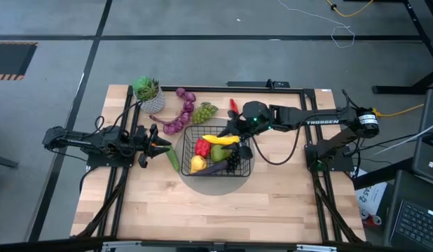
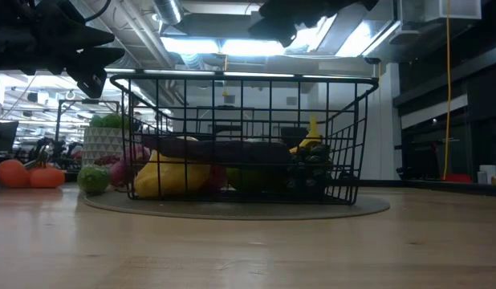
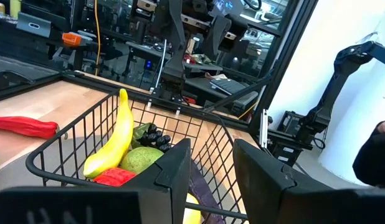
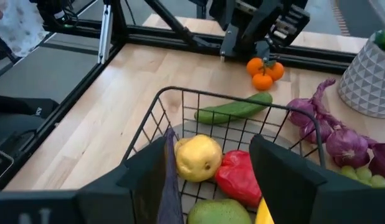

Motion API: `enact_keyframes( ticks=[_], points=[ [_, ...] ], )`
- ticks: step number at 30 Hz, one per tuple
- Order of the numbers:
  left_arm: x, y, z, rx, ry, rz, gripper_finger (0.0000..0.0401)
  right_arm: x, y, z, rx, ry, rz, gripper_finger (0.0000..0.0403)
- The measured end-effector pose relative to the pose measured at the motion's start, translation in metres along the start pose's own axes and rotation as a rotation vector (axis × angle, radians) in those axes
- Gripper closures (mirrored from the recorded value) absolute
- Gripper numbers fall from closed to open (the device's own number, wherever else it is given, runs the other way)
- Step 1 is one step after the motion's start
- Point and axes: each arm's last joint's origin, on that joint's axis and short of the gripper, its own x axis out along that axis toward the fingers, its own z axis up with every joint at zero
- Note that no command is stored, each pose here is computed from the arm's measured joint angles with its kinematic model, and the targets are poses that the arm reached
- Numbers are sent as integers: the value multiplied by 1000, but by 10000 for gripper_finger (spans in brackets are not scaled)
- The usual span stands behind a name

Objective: Build produce basket
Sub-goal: Put the red chili pepper into the black wire basket

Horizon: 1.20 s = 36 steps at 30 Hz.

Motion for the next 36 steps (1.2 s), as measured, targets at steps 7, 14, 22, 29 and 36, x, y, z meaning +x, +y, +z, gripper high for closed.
enact_keyframes(
  ticks=[7,14,22,29,36],
  points=[
    [0,0,0,0,0,0,286,-1,-5,2,5,-1,-184,176],
    [0,0,0,0,0,0,286,-7,-20,0,8,69,-628,176],
    [0,0,0,0,1,0,286,-28,-56,-13,91,188,-1062,176],
    [0,0,0,0,0,0,286,-52,-99,-41,445,191,-962,176],
    [0,0,0,0,0,0,286,-49,-132,-71,627,244,-825,176]
  ],
)
